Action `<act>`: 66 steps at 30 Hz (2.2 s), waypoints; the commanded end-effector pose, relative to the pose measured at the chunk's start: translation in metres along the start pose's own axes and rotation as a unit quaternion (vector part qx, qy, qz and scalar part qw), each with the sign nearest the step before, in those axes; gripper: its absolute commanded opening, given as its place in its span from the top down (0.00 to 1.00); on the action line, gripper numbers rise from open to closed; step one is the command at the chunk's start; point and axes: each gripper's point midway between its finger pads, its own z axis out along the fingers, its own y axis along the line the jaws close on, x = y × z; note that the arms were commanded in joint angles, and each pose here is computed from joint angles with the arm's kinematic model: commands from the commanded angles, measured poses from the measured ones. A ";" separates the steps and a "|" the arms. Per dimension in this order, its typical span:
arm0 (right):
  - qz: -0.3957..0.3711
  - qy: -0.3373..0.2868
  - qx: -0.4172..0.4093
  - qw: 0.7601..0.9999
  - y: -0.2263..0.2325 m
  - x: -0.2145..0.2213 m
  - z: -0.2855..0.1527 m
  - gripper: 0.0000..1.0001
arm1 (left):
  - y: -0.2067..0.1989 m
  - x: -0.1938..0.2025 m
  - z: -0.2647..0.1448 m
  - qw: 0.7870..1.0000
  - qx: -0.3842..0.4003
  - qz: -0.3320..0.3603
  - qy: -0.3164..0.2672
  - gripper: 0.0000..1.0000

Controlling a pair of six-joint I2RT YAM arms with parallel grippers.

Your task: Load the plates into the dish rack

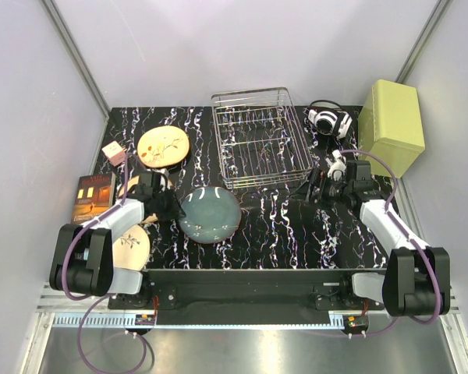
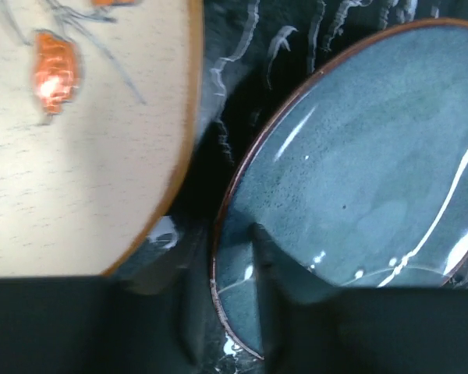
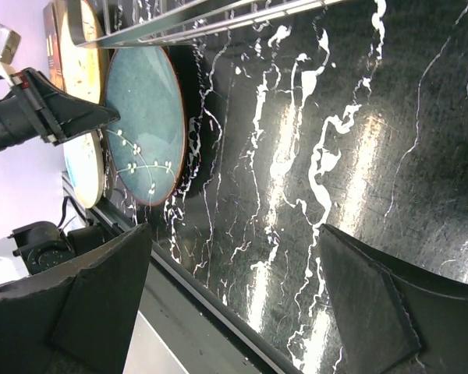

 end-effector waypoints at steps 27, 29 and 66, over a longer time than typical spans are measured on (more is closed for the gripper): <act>0.104 0.089 -0.003 0.991 -0.033 0.057 0.044 0.20 | -0.078 0.094 0.011 0.984 0.092 0.071 0.136 1.00; 0.112 0.111 -0.011 0.987 -0.034 0.067 0.050 0.21 | -0.095 0.087 0.016 0.982 0.104 0.061 0.148 1.00; -0.079 0.160 -0.153 0.972 0.064 0.080 0.027 1.00 | -0.139 0.029 -0.034 0.971 0.120 0.205 0.018 0.34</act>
